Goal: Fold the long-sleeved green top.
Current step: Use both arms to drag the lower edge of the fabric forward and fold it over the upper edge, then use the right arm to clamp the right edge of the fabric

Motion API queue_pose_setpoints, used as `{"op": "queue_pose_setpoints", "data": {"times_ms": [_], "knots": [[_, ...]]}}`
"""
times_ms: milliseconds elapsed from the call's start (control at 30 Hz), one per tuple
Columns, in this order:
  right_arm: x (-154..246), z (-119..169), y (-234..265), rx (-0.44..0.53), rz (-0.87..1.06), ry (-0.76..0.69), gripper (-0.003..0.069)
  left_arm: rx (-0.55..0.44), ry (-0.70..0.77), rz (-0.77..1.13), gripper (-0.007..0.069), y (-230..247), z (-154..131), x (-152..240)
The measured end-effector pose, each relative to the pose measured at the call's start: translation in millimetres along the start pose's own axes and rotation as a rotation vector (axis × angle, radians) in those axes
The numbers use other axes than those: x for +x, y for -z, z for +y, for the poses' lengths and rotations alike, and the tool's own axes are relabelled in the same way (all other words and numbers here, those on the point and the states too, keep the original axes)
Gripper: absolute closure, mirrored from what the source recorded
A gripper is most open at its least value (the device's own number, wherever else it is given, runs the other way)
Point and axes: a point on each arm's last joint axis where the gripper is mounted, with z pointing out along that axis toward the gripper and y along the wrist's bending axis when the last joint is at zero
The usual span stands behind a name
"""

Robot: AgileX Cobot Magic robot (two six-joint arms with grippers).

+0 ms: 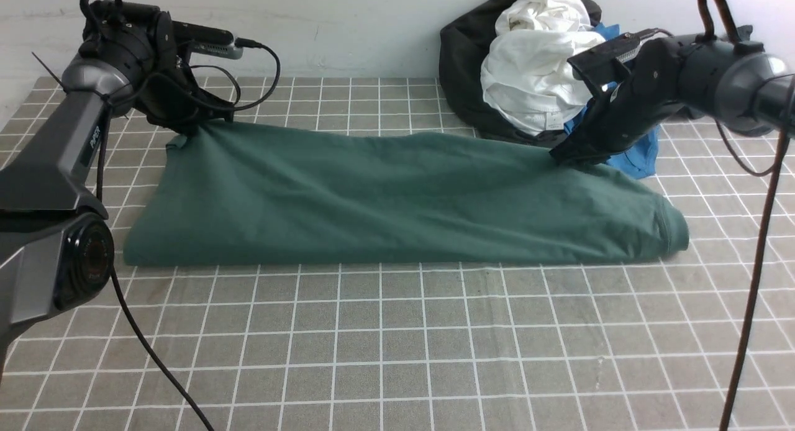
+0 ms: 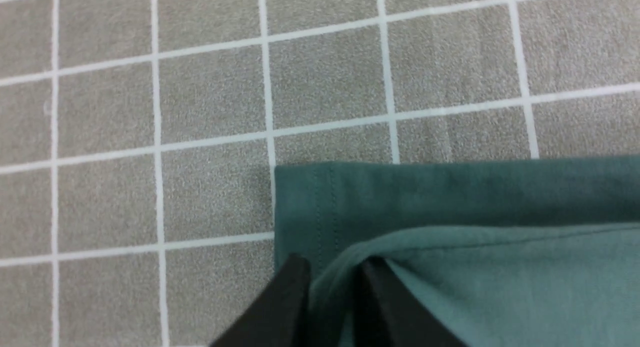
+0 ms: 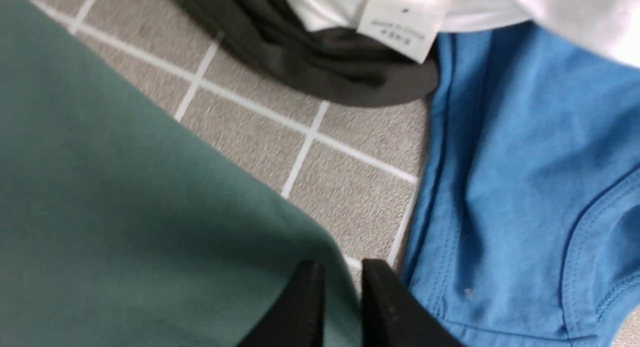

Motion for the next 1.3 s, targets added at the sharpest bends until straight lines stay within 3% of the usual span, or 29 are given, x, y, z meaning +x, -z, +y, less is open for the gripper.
{"op": "queue_pose_setpoints", "data": {"times_ms": [33,67,100,133,233,367,533,667,800,967,1000,1033,1067,1133,1200,1300], "knots": [[0.0,-0.2,0.0,0.002,0.0,-0.001,0.0496,0.0,-0.002,-0.001,0.0459,0.0,0.0,-0.1],[0.1,-2.3,1.5,0.023,0.005,-0.009,0.0426,-0.001,-0.005,-0.006,0.0377,1.6,0.2,-1.2],[0.0,-2.7,2.3,0.026,0.007,-0.01,0.0409,-0.001,-0.005,-0.006,0.0366,2.1,0.3,-1.2],[-0.1,-5.7,8.5,0.051,0.027,-0.019,0.0346,0.0,-0.006,0.013,0.0288,7.8,0.9,-1.5],[-1.0,-12.6,30.8,0.099,0.082,-0.028,0.0288,0.008,-0.018,0.061,0.0197,30.0,2.7,-3.7],[-0.5,-23.2,75.0,0.137,0.17,-0.048,0.0289,0.035,-0.042,0.016,0.0172,82.3,9.7,-18.8],[7.1,-28.2,98.2,-0.025,0.224,-0.168,0.0429,0.117,-0.017,-0.041,0.026,137.0,11.0,-26.6],[28.9,-31.4,84.1,-0.166,0.287,-0.284,0.0545,0.192,-0.003,0.025,0.0394,160.6,5.0,-10.5],[65.4,-42.5,60.2,-0.17,0.334,-0.371,0.0556,0.216,-0.056,0.095,0.0511,201.4,0.6,21.3],[102.0,-54.5,36.7,-0.135,0.342,-0.454,0.0498,0.225,-0.069,0.145,0.0582,248.8,-1.6,66.3],[110.0,-60.5,33.7,-0.118,0.354,-0.5,0.0445,0.225,-0.067,0.153,0.0601,267.1,-3.5,91.0],[110.4,-61.1,33.8,-0.118,0.354,-0.501,0.0438,0.222,-0.067,0.138,0.0603,272.1,-3.2,90.8],[111.4,-66.0,36.7,-0.105,0.348,-0.534,0.0367,0.222,-0.061,0.12,0.0613,289.2,-5.2,114.0],[110.1,-67.6,39.6,-0.1,0.342,-0.543,0.0314,0.214,-0.059,0.082,0.0615,304.2,-5.6,125.4],[104.5,-68.4,46.1,-0.109,0.316,-0.566,0.0204,0.198,-0.054,0.005,0.062,328.8,-7.4,155.2],[101.5,-65.9,45.7,-0.141,0.297,-0.607,0.0144,0.188,-0.044,-0.067,0.062,342.9,-9.5,178.2]]}}
